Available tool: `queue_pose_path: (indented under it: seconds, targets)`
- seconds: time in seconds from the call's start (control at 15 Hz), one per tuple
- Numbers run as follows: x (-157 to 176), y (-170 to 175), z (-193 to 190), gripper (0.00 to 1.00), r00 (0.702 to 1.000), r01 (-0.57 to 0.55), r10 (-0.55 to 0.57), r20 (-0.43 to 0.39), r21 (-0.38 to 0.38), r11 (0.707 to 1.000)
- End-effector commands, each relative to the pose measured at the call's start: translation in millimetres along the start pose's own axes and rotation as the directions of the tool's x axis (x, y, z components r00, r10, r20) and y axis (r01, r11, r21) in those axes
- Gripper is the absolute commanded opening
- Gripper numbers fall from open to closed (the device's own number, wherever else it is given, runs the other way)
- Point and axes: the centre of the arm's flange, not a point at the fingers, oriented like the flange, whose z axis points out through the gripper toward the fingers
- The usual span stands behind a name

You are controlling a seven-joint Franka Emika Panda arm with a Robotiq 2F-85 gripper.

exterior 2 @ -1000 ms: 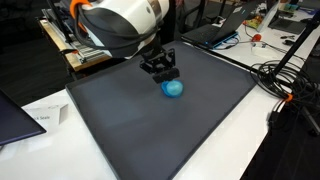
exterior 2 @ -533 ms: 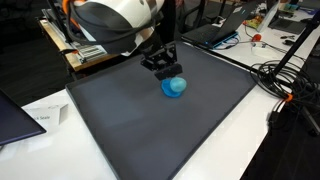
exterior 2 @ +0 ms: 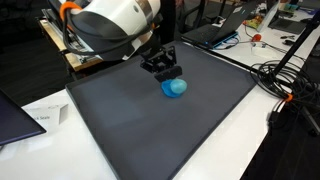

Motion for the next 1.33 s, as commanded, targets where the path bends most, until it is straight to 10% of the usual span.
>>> queue_pose_path:
  seconds: [0.0,1.27]
  targets:
    - [52,-16,-19,0.22,0.999,-0.027,0.025,0.035,0.050,0.998]
    - [80,6,3,0.22,0.990,-0.118,0.108,0.086,0.132,0.984]
